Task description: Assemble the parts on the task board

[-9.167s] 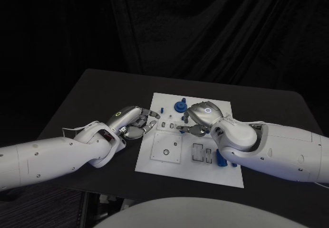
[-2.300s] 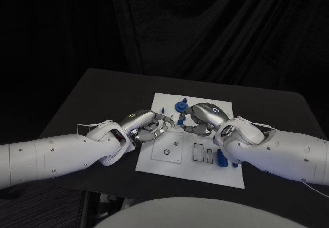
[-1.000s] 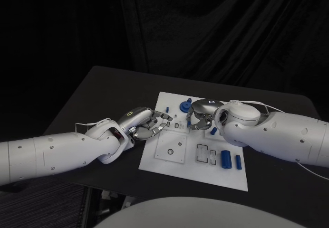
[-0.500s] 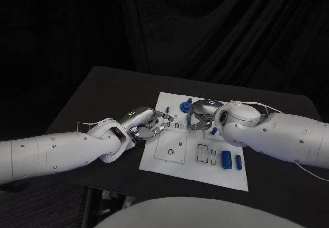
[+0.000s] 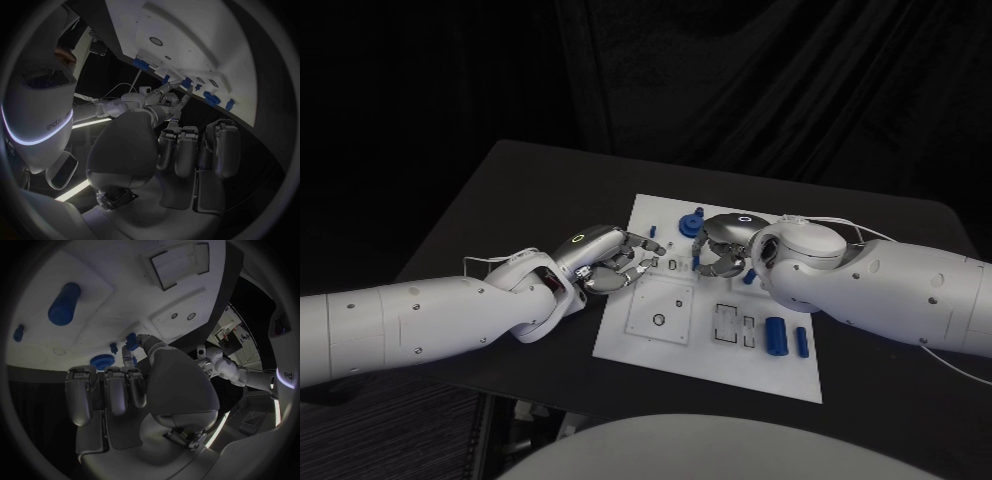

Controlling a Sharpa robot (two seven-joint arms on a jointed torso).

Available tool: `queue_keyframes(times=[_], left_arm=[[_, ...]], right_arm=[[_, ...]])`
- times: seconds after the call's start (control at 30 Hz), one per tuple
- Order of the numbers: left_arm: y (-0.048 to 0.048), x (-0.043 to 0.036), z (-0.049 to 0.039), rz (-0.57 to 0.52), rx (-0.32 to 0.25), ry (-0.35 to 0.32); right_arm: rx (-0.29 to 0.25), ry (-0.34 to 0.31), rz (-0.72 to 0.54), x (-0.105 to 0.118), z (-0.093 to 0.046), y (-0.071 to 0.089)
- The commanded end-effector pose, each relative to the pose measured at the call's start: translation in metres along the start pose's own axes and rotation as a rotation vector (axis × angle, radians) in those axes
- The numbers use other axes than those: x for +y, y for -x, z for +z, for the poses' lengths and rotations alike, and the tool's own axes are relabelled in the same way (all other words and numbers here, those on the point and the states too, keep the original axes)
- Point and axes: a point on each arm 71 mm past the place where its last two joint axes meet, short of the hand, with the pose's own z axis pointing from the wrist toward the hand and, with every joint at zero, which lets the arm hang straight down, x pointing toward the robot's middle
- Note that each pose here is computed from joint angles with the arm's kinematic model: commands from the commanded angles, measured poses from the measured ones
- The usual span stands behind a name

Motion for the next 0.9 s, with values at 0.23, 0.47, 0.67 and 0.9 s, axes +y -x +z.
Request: queue_keyframes(times=[0.23,0.47,0.67,0.9], left_arm=[[-0.0019,-0.0003,0.0011,-0.008,0.011,0.005],[-0.002,0.0002,0.0011,-0.008,0.013,0.01],[-0.0019,0.0014,0.001,-0.007,0.014,0.017],[-0.0014,0.0026,0.0006,-0.005,0.011,0.024]], right_arm=[[0.017,-0.015,-0.004,0.0,0.0001,-0.0023],[0.013,-0.014,-0.002,0.0001,0.0001,-0.002],[0.0,-0.013,0.001,-0.0002,-0.0004,-0.0013],[-0.055,0.009,0.019,0.0009,-0.0036,0.0022]])
